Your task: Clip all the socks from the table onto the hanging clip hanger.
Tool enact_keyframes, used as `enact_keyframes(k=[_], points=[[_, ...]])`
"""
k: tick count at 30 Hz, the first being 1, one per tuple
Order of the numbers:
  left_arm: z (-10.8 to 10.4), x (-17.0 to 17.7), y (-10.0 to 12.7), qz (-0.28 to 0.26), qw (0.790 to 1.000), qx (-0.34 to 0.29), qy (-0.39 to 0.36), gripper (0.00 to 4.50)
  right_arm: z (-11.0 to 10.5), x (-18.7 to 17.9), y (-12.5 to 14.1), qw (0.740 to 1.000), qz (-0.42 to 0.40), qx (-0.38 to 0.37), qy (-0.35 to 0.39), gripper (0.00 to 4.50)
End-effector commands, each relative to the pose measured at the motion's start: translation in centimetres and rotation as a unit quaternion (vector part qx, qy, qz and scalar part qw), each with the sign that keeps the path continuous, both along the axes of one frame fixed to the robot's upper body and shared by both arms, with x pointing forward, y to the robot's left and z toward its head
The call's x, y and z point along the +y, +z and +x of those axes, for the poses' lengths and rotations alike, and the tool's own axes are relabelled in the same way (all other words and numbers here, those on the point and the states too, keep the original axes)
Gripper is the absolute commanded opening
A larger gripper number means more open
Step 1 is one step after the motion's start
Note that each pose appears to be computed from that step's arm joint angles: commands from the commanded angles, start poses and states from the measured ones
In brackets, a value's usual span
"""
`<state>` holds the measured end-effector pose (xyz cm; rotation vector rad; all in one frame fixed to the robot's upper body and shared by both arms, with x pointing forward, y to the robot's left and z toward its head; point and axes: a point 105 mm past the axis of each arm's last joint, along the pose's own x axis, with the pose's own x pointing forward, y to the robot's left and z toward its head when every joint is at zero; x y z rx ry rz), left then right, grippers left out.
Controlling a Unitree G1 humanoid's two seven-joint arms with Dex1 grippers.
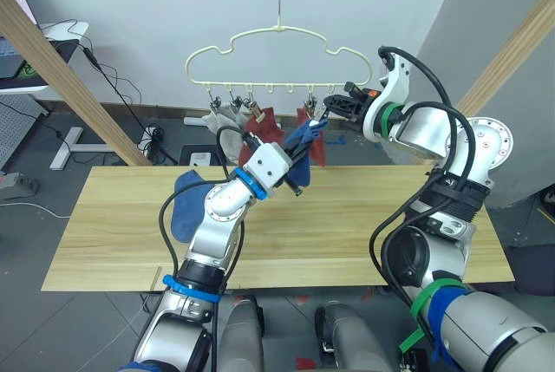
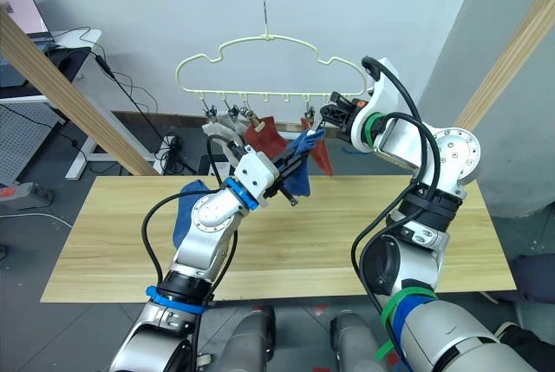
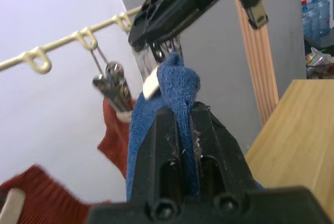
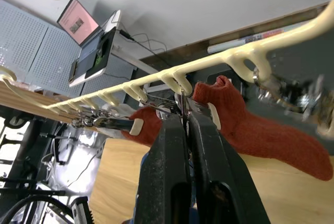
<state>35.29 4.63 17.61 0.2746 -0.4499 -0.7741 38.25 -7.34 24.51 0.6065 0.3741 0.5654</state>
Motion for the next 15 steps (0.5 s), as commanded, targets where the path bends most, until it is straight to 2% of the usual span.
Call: enact_keyframes(k=[1, 4, 5, 6, 11, 15], points=[[0.0, -0.9, 1.7, -0.015, 0.999, -0.032, -0.004, 0.01, -0.4, 0.0, 0.6, 1.0, 0.002, -0.011, 0.002, 0.0], [-0.1, -1.3, 1.9, -0.017, 0.999, -0.035, -0.01, 0.01, -0.4, 0.0, 0.6, 1.0, 0.002, -0.014, 0.003, 0.0], [-0.2, -1.3, 1.8, -0.017, 0.999, -0.034, -0.014, 0.0, -0.4, 0.0, 0.7, 1.0, 0.001, -0.017, 0.004, 0.5], [-0.3, -1.4, 1.8, -0.016, 0.999, -0.033, -0.016, 0.0, -0.4, -0.1, 0.7, 1.0, 0.001, -0.02, 0.004, 0.72], [-0.4, -1.4, 1.4, -0.012, 0.999, -0.025, -0.025, 0.0, -0.5, -0.6, 1.2, 0.999, -0.003, -0.039, 0.002, 2.66], [-0.2, -1.6, 1.2, -0.004, 1.0, -0.02, -0.023, 0.0, -1.1, -1.4, 2.2, 0.994, -0.042, -0.097, 0.004, 4.09]])
